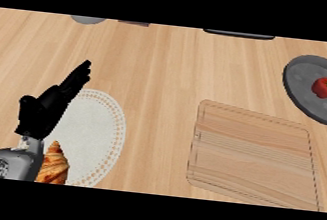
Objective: Pick the bell pepper from the cutting board and place it in the pan
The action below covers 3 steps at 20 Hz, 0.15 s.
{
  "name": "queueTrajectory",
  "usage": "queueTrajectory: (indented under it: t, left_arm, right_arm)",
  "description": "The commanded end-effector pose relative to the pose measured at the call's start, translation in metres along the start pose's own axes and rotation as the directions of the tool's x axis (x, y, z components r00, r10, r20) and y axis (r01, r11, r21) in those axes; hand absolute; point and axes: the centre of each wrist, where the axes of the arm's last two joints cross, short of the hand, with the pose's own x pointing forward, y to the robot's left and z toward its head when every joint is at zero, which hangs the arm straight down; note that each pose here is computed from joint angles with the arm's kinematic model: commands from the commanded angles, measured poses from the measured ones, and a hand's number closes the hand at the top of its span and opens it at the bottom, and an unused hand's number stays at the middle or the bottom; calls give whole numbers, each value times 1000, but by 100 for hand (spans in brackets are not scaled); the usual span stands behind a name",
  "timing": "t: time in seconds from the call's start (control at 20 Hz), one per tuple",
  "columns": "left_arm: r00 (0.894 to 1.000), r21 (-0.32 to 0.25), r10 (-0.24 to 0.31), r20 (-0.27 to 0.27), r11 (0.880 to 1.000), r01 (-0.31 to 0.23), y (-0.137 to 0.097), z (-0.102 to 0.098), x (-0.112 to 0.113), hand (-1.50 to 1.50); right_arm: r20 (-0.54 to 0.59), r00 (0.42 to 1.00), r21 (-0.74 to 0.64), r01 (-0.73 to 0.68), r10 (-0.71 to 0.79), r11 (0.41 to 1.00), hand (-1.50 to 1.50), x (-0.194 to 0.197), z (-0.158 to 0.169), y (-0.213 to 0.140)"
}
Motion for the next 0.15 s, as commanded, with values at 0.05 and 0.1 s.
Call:
queueTrajectory:
  t: [0.05, 0.1]
  left_arm:
    - [1000, 12, 2, -7, 1000, -2, 2, 0, 18, 0]
    - [1000, 7, 9, -5, 1000, -9, -1, 5, 9, 0]
  right_arm:
    - [18, 1000, -4, -12, 12, 1000, -150, -11, 18, 5]
    - [14, 999, -12, -31, 31, 999, -150, -15, 26, -3]
